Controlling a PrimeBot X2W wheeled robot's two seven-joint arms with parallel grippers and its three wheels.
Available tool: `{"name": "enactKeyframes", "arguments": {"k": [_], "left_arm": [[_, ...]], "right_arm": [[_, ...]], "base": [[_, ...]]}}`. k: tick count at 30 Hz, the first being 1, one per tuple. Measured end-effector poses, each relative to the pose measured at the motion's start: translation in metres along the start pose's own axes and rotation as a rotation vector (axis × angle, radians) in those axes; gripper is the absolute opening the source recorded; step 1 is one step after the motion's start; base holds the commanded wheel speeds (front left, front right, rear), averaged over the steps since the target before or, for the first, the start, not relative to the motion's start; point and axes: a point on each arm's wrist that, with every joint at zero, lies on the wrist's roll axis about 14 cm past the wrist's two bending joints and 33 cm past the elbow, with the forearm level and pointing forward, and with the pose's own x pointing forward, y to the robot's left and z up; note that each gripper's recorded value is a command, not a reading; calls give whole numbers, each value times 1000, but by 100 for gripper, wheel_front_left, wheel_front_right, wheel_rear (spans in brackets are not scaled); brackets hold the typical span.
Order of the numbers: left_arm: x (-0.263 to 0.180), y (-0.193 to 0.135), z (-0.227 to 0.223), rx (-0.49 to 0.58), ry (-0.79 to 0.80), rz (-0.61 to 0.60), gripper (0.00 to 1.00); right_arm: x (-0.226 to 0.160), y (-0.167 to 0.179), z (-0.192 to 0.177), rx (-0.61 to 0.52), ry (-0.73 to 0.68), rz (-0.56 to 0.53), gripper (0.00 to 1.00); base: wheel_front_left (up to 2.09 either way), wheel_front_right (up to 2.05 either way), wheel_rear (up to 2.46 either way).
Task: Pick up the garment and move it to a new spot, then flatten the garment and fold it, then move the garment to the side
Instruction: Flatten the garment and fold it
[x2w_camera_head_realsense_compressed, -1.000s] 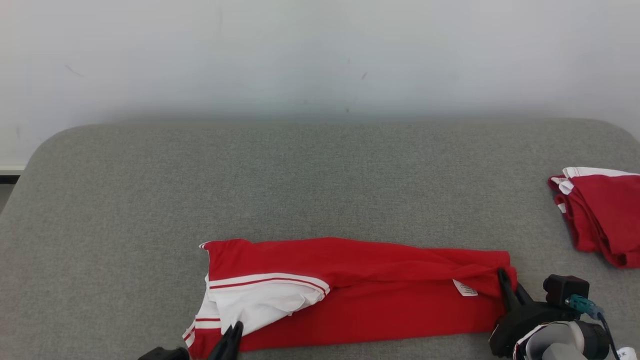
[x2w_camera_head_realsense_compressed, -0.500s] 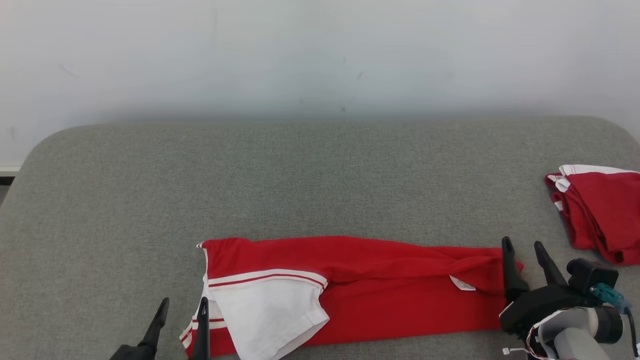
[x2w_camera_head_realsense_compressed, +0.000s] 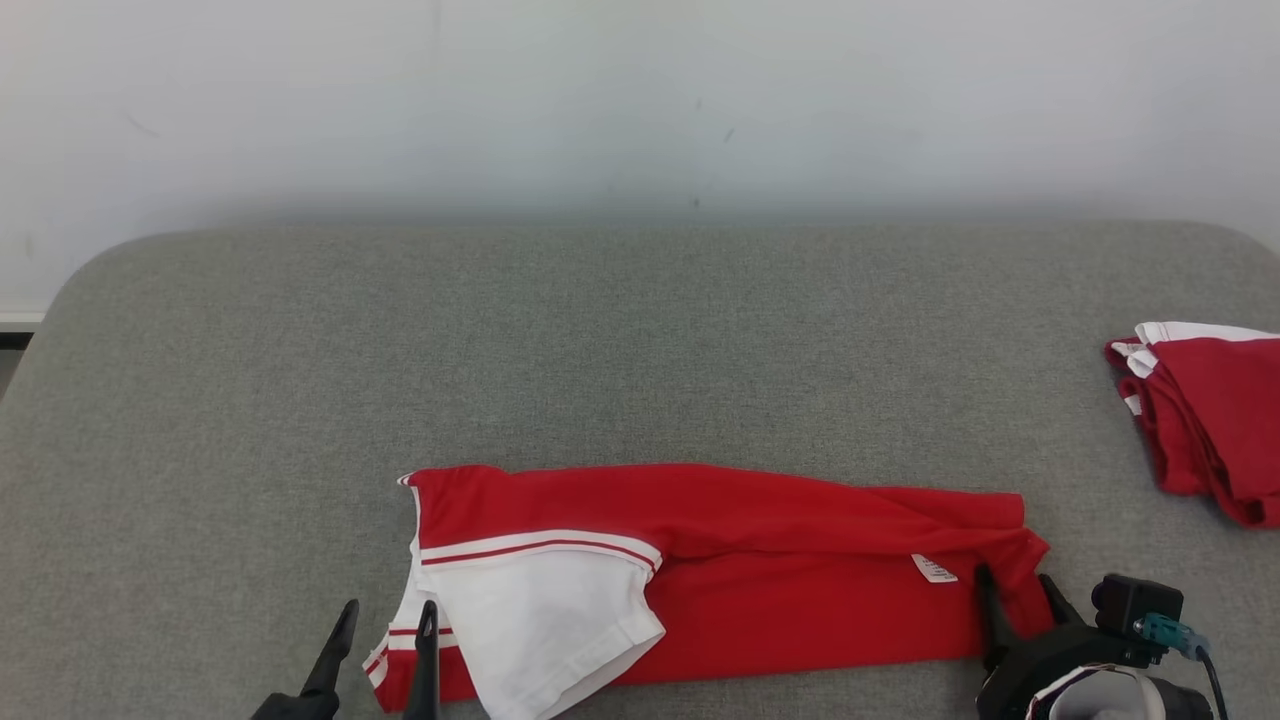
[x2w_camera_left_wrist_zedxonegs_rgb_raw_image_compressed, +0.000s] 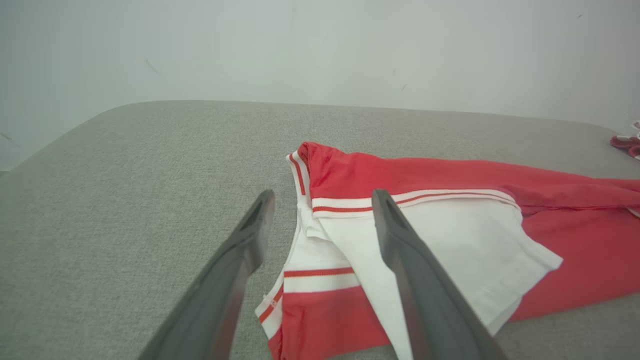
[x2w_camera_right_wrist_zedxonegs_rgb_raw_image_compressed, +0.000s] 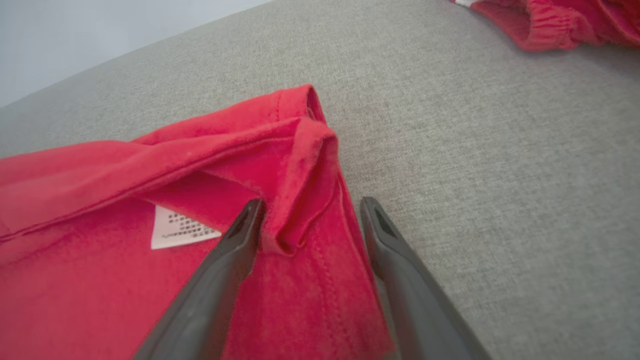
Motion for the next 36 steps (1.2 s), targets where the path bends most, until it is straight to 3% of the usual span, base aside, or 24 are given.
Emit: {"name": "enactKeyframes", "arguments": {"k": [4,5,6,7,14,23,30,36], "left_arm": [[1,1,-2,1,6,1,100],[1,2,-2,0,6,4,100],[2,3,-2,1,6,7,100],[2,4,-2,3,6,9,100],[4,9,-8,8,27,21,100],[10,1,-17,-3,53,-3,100],[17,-10,-19,-14,60,-36,100],[23,-18,-16,-1,49,-57,100]], "right_arm": [[5,4,-5,5,29,8,100],[6,7,-7,4,37,15,60],[7,9,-9,13,45,18,35],[9,12,-11,19,56,25,0],[17,-1,-3,15,37,3,0],[19,-55,63,-17,-136,-114,0],[16,-3,86,-69,-248,26,0],[4,76,72,-76,-219,252,0]], "base": [[0,0,0],[0,0,0],[0,0,0],[0,0,0],[0,0,0],[0,0,0],[0,0,0],[0,0,0]]}}
